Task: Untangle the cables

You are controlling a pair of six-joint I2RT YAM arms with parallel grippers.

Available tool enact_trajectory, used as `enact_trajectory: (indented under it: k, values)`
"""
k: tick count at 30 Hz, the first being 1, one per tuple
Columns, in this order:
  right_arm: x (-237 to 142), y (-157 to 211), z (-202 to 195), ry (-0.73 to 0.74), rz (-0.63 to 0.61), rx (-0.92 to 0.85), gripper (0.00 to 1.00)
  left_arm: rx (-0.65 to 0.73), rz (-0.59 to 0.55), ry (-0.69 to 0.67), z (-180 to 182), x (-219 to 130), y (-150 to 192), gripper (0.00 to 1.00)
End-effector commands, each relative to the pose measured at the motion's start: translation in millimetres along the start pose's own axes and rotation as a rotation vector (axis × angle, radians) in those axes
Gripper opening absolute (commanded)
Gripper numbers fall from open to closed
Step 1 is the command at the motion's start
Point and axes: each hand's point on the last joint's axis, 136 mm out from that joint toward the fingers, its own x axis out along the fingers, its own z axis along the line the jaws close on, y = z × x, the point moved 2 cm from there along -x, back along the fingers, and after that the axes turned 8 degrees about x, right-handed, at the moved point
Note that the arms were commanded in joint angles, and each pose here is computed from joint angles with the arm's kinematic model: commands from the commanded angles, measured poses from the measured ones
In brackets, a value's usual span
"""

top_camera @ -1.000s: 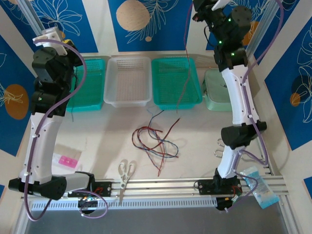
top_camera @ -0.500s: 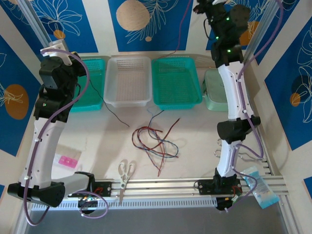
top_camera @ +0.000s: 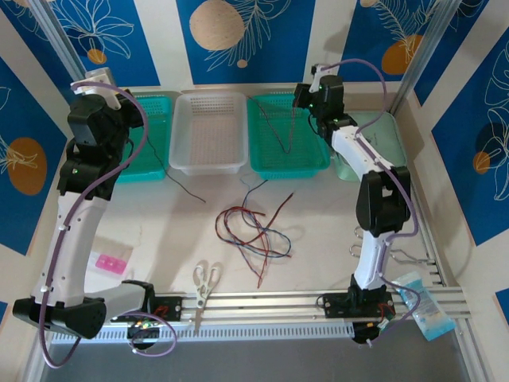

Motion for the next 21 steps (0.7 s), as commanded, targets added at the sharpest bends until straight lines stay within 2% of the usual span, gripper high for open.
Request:
enact_trajectory:
  k: [1, 10, 21]
  values:
    - [13, 53, -19, 0.062, 0.214, 0.078, 0.00, -0.025, -0.032, 0.015, 2, -7, -10, 0.00]
    - [35, 154, -57, 0.280, 0.592, 0.070, 0.00, -0.035, -0.035, 0.024, 1, -8, -12, 0.00]
    - [25, 189, -96, 0.482, 0.722, 0.037, 0.00, -0.029, -0.037, 0.026, 1, -11, -15, 0.00]
